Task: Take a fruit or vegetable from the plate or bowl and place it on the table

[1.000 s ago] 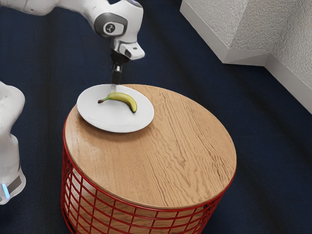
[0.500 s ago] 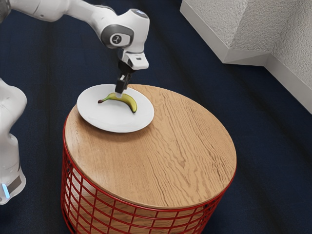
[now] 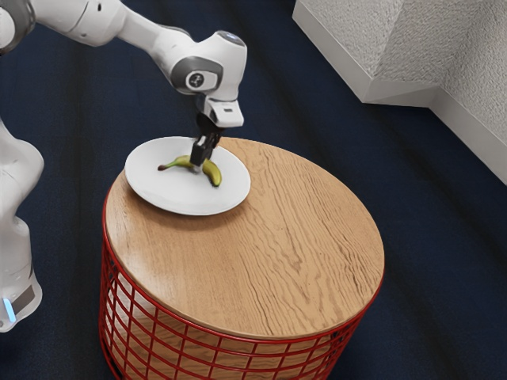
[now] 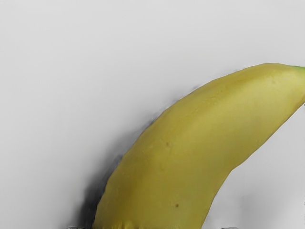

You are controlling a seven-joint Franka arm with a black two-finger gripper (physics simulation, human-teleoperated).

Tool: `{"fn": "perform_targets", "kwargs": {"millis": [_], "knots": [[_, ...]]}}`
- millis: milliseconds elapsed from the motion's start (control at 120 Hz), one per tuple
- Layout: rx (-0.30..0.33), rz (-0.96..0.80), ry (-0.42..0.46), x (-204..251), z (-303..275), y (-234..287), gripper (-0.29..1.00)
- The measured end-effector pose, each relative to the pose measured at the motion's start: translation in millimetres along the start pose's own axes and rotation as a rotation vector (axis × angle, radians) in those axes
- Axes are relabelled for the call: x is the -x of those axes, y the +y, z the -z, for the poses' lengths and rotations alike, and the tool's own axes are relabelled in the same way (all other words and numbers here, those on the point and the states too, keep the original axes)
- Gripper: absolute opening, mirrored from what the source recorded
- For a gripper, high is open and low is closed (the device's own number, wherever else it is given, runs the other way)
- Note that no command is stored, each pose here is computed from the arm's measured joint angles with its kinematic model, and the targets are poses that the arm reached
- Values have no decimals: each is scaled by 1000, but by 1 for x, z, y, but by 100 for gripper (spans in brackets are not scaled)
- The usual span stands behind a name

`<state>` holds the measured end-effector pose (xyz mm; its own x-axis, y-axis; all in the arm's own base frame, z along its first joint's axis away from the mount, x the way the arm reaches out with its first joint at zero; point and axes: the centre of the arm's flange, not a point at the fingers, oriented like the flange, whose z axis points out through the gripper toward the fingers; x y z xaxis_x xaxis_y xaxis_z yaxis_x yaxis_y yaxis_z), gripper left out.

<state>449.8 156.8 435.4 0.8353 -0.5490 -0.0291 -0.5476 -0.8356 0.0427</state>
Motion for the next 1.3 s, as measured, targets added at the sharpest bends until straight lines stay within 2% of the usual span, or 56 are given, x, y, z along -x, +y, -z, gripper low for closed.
{"fn": "perform_targets", "kwargs": {"millis": [92,175,450,583,717,842,1050,1192,1267,1300], "knots": [[13,5,25,-2,-1,-1,29],[15,5,44,-4,0,-1,23],[-5,-14,103,-18,15,1,22],[-75,-92,146,-63,53,20,20],[-148,-186,176,-134,88,46,19],[-142,-243,181,-183,84,74,19],[-123,-313,190,-232,77,119,18],[-93,-327,205,-243,75,137,48],[-21,-258,273,-241,83,134,57],[-27,-227,306,-237,103,131,60]]}}
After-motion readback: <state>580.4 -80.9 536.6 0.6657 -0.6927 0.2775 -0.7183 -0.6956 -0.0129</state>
